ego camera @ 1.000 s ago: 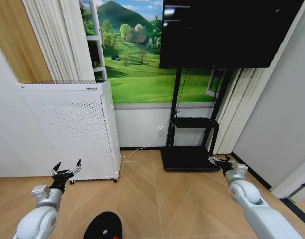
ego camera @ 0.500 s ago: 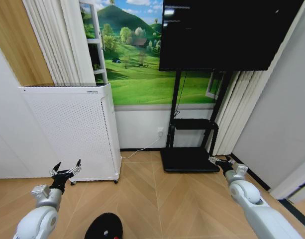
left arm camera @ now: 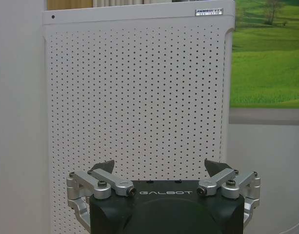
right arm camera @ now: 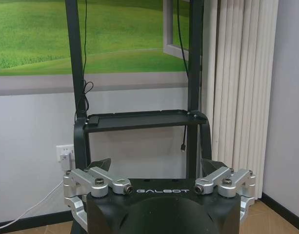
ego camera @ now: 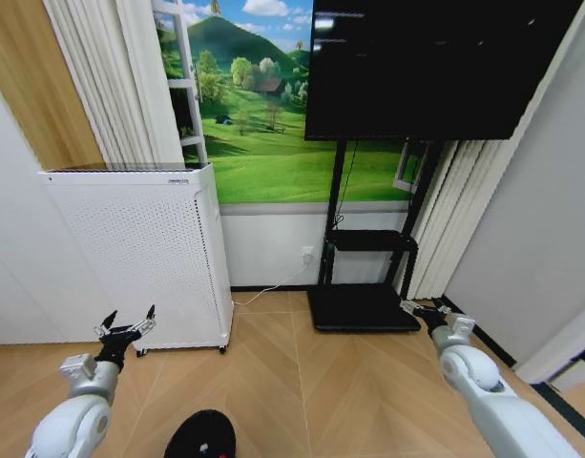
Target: Pick up the trash bin and place the garbage on the floor into it.
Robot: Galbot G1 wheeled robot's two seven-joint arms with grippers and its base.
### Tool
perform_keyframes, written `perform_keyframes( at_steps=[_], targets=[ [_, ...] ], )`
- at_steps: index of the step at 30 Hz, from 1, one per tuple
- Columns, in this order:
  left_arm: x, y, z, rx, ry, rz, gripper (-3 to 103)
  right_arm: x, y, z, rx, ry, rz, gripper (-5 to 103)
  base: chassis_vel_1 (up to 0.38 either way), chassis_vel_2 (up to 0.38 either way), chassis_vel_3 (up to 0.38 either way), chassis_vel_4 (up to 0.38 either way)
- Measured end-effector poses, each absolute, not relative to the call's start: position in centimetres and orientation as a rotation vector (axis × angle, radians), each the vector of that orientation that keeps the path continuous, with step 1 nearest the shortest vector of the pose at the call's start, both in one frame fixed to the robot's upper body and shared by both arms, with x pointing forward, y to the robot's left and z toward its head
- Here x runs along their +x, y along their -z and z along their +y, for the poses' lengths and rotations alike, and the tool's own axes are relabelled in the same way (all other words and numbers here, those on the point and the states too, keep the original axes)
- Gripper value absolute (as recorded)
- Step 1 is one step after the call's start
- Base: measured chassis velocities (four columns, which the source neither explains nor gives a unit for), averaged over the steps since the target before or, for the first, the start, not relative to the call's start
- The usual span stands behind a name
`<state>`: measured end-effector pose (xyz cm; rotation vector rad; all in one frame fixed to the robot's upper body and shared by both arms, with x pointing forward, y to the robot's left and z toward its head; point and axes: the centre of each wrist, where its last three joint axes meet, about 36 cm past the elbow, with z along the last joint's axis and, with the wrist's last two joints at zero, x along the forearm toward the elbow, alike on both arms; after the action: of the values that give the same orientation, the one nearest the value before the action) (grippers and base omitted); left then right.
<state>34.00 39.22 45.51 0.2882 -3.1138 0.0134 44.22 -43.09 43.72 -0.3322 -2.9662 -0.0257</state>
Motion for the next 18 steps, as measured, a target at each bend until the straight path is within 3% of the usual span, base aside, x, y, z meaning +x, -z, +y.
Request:
perform_keyframes(
  at_steps=[8,18],
  targets=[
    [34.0,-45.51,39.22,0.288,-0.013,-3.114,100,44.22,-43.72,-43.09,-0.332,0.026,-2.966,100,0.04,0.031,-0.036,-0.029],
    [33.99,-45.52,39.22,0.288,-0.013,-3.114,100,44.22,-43.72,-43.08,-0.332,0.026,-2.966,100,0.167,0.164,-0.171,-0.162]
  ],
)
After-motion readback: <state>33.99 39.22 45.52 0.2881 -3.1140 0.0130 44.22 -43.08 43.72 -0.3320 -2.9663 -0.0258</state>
